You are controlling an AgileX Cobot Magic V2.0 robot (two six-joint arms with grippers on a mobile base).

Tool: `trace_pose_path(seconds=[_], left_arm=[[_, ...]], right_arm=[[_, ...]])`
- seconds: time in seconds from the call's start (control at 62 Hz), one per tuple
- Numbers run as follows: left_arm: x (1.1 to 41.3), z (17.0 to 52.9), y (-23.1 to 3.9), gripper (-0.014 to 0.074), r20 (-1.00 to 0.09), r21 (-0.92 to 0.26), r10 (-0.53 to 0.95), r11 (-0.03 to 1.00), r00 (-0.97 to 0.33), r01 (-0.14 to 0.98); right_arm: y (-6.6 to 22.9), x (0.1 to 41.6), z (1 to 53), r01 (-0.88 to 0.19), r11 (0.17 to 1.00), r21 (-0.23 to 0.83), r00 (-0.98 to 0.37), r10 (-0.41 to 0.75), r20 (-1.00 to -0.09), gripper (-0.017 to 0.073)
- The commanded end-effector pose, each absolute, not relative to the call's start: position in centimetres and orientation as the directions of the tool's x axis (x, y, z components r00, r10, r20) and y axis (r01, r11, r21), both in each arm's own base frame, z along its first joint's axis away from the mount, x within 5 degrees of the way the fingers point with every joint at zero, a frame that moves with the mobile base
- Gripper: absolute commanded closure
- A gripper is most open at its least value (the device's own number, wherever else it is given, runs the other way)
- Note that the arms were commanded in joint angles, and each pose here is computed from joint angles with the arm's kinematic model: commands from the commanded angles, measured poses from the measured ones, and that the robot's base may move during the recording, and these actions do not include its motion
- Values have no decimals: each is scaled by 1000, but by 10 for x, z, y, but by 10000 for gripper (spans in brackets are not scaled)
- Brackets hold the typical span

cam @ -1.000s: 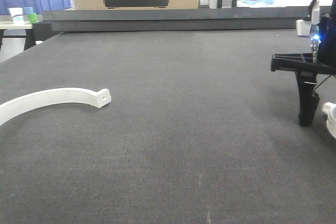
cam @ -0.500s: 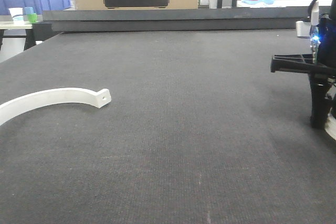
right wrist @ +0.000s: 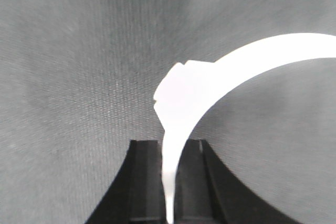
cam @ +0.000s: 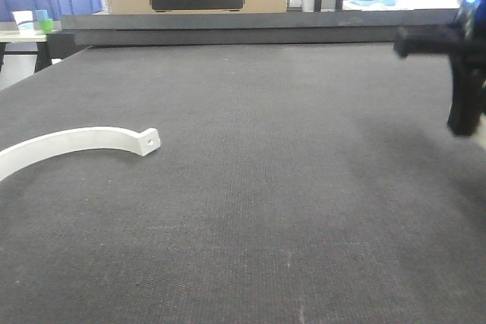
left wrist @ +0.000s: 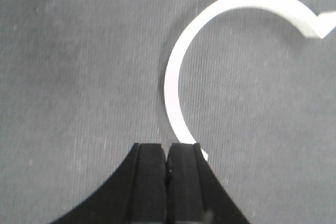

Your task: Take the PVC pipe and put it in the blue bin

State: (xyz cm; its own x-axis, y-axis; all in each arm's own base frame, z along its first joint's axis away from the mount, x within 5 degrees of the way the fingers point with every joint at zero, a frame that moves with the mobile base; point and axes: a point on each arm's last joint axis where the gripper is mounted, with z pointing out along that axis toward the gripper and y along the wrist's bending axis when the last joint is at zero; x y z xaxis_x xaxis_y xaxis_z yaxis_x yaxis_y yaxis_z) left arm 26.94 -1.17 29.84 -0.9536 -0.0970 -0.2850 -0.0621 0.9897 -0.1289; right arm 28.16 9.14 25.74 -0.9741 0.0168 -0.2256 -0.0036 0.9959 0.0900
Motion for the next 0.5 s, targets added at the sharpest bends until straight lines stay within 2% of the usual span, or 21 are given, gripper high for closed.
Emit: trace_pose_path(seconds=[0.0,0.21,0.484], left_arm=[[282,290,-22,704,-246,-136,-69,990,-967,-36],[306,261,-38,704,-178,-123,-18,992,-984,4],[316,244,-39,704,-151,-119,-20,993,-988,-2]], right_arm=[[88,277,271,-30,997,69,-962,-10,-275,728],[87,276,273,-33,997,66,-959,-13,-284,728],[87,276,273,-33,997,65,-959,-13,-283,728]])
